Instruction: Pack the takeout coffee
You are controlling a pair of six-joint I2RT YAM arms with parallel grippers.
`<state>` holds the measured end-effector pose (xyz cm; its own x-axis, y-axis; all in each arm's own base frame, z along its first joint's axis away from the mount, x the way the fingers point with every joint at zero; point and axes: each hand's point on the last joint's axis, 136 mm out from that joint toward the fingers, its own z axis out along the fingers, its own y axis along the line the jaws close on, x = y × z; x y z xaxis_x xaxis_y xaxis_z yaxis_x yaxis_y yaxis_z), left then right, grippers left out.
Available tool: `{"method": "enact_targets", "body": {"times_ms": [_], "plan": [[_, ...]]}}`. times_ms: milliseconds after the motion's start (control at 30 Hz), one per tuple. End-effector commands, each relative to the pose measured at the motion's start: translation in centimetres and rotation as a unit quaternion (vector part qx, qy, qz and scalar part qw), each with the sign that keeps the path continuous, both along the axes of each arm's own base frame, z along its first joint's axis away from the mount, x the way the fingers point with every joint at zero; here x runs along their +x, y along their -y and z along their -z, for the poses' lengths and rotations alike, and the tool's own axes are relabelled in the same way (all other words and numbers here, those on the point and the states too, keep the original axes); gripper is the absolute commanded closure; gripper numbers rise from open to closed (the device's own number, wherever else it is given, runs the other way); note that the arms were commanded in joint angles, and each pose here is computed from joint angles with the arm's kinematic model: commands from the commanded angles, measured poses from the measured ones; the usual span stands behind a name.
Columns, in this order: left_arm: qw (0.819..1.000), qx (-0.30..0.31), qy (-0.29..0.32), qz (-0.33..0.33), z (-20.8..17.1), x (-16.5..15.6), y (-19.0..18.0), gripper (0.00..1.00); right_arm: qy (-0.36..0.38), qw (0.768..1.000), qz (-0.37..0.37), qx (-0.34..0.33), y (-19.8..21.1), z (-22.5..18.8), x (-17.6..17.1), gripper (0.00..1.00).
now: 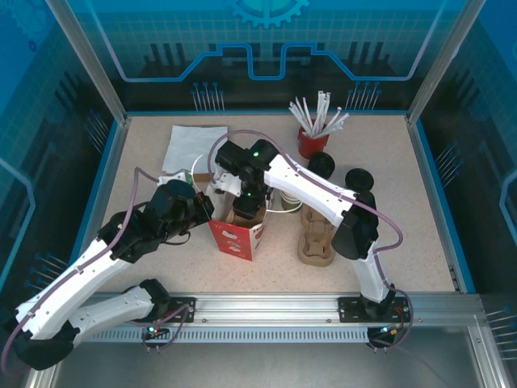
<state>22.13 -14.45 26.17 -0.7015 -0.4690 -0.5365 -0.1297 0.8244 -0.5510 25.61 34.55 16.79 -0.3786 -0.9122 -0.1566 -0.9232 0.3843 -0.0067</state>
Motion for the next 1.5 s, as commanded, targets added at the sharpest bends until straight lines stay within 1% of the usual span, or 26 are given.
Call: {"method": "enact_targets", "body": {"times_ms": [0,500,933,1067,1200,1400,1467], "plan": [[0.999,0.013,0.05,-0.018,-2.9,0.8,-0.9,1.0,-0.041,0.998,0.006,-0.048,1.6,2.6,-0.7,0.57],[0.998,0.028,0.058,-0.015,-3.4,0.9,-0.6,1.0,-0.072,0.994,0.007,-0.085,1.5,6.8,-0.6,0.55],[0.998,0.032,0.056,-0.012,-3.1,1.1,-0.3,1.0,-0.083,0.993,0.007,-0.086,1.3,7.3,-0.4,0.51],[0.998,0.032,0.057,-0.01,-3.2,1.1,-0.3,1.0,-0.082,0.993,0.008,-0.08,1.1,6.7,-0.3,0.47],[0.998,0.035,0.055,-0.009,-3.1,1.1,-0.3,1.0,-0.072,0.995,0.01,-0.067,0.9,5.5,0.0,0.39],[0.998,0.038,0.052,-0.01,-2.8,1.0,-0.4,1.0,-0.049,0.998,0.018,-0.019,0.3,2.3,0.6,0.24],[0.998,0.04,0.049,-0.011,-2.6,1.0,-0.4,1.0,-0.042,0.999,0.019,-0.007,0.2,1.3,0.7,0.21]]}}
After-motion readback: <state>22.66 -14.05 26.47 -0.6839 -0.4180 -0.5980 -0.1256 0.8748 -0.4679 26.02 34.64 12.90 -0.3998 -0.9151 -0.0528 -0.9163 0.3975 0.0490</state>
